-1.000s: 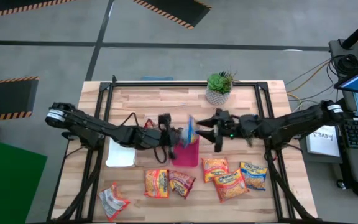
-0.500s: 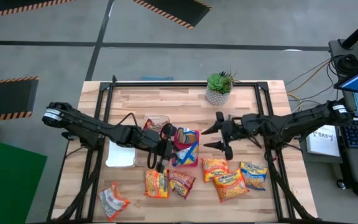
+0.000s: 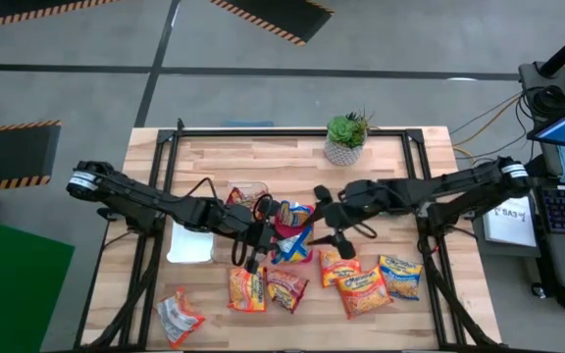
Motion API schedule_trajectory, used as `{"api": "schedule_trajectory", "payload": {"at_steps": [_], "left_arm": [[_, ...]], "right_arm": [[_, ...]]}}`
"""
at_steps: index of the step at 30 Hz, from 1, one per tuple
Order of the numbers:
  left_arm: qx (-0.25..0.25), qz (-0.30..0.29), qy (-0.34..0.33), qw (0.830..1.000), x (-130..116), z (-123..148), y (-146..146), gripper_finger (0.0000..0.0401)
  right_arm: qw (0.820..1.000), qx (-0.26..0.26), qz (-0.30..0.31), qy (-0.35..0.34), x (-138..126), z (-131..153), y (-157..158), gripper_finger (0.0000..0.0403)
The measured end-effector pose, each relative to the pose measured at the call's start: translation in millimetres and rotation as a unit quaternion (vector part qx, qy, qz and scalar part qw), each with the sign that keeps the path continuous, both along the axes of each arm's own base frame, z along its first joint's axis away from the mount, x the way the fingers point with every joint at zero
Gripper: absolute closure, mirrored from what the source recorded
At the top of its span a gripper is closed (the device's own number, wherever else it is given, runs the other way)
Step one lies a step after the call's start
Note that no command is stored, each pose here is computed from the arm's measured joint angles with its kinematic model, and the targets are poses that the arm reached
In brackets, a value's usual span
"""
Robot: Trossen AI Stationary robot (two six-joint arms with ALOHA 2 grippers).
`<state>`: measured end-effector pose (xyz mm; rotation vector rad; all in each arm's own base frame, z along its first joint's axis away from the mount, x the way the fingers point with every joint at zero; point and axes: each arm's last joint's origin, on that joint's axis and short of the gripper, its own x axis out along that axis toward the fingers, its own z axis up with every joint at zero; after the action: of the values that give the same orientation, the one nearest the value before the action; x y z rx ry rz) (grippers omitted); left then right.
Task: Sort Maruchan noodles
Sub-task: Put the blue noodle pack into the red bin
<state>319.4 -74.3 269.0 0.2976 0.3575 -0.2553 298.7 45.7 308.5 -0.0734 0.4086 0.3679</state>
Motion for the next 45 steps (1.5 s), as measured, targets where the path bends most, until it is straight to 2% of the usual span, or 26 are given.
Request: {"api": "schedule_trajectory", "payload": {"at_steps": [7,14,17,24,31,38,45], "left_arm": [[-0.001,0.002,0.002,1.000,0,0,0,0.0381],[-0.003,0.004,0.003,1.000,0,-1,1,0.0381],[-0.002,0.005,0.005,1.000,0,-1,1,0.0381],[0.006,0.024,0.025,0.999,-4,-2,3,0.0378],[0.027,0.045,0.065,0.997,-22,5,8,0.0337],[0.070,0.122,0.107,0.984,-39,8,17,0.0297],[0.057,0.135,0.132,0.980,-54,13,20,0.0287]], "right_arm": [[0.996,-0.030,0.024,0.083,26,4,4,0.0183],[0.990,-0.029,0.049,0.126,45,5,8,0.0197],[0.989,-0.029,0.050,0.137,48,5,8,0.0239],[0.988,-0.032,0.042,0.146,48,7,5,0.0380],[0.986,0.005,0.011,0.166,44,11,-4,0.0394],[0.979,0.063,-0.048,0.190,46,9,-17,0.0394],[0.968,0.096,-0.098,0.211,45,-15,-20,0.0394]]}}
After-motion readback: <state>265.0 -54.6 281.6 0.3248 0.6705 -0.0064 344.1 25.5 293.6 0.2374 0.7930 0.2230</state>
